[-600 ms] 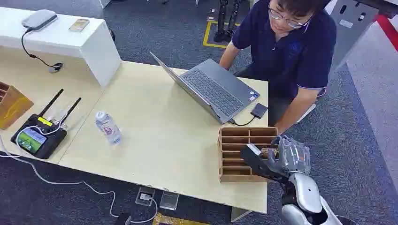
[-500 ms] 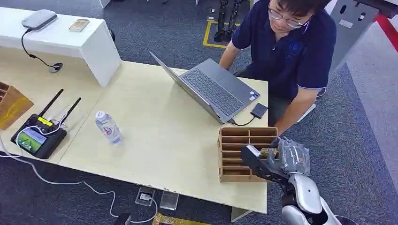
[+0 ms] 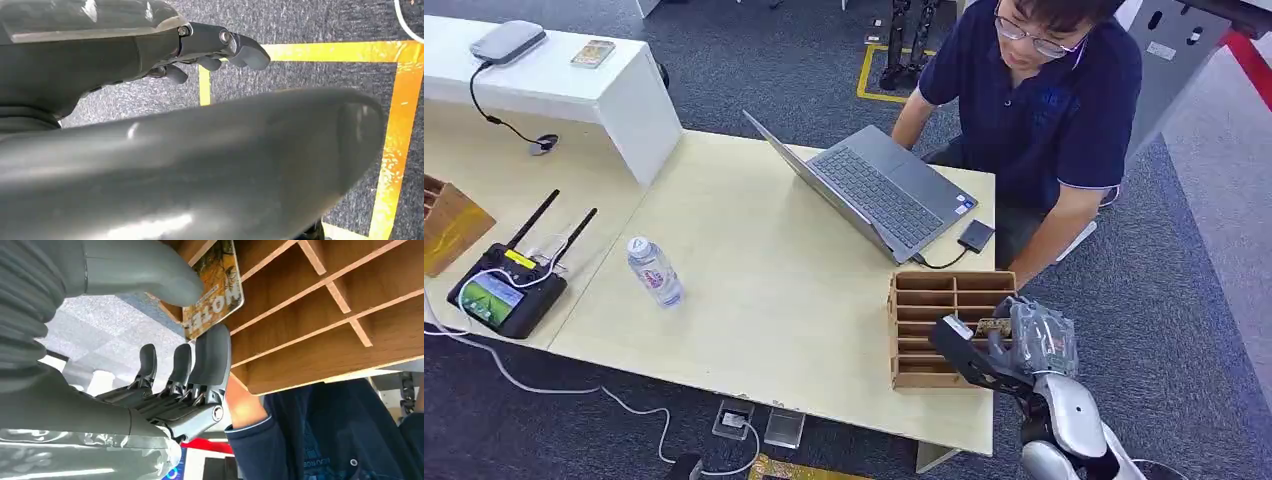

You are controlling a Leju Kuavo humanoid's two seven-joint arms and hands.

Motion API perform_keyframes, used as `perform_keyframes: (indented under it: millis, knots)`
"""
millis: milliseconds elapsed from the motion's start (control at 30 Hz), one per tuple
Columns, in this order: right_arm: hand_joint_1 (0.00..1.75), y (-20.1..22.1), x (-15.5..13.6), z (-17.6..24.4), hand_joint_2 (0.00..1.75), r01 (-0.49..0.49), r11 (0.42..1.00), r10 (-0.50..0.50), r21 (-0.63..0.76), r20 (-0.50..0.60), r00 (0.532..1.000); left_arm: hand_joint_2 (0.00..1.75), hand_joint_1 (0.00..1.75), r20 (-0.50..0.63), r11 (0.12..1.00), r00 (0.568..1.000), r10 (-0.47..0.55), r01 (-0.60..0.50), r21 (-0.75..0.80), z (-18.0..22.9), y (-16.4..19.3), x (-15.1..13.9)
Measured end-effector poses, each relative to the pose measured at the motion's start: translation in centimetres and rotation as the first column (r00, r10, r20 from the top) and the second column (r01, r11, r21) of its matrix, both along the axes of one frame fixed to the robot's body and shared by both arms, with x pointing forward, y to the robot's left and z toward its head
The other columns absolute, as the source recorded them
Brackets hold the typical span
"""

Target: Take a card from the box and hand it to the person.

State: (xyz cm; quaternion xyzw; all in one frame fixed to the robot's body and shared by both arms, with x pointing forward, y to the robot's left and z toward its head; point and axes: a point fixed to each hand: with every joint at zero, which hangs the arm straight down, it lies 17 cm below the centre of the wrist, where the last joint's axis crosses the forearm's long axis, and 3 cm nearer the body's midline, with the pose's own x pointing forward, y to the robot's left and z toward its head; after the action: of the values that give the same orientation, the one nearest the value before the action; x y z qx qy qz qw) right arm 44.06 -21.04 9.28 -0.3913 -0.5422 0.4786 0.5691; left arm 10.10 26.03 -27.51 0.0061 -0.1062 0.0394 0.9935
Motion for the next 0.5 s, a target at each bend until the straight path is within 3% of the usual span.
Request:
perform_keyframes:
  millis: [200,300,500]
  knots:
    - [1.1,0.01,-0.03,-0.24,1.75,-0.001,1.0,0.001,-0.003,-0.004,1.0,0.0,0.0,0.0,1.0,1.0,0.0,0.0,0.0,0.0,-0.01,0.0]
    - [1.33,0.01,-0.03,-0.26,1.75,-0.001,1.0,0.001,-0.003,-0.004,1.0,0.0,0.0,0.0,1.0,1.0,0.0,0.0,0.0,0.0,-0.01,0.0]
    - [1.38,0.04,-0.01,-0.18,1.75,-0.003,1.0,0.003,-0.004,0.0,1.0,0.0,0.0,0.0,1.0,1.0,0.0,0.0,-0.001,0.0,-0.01,0.0]
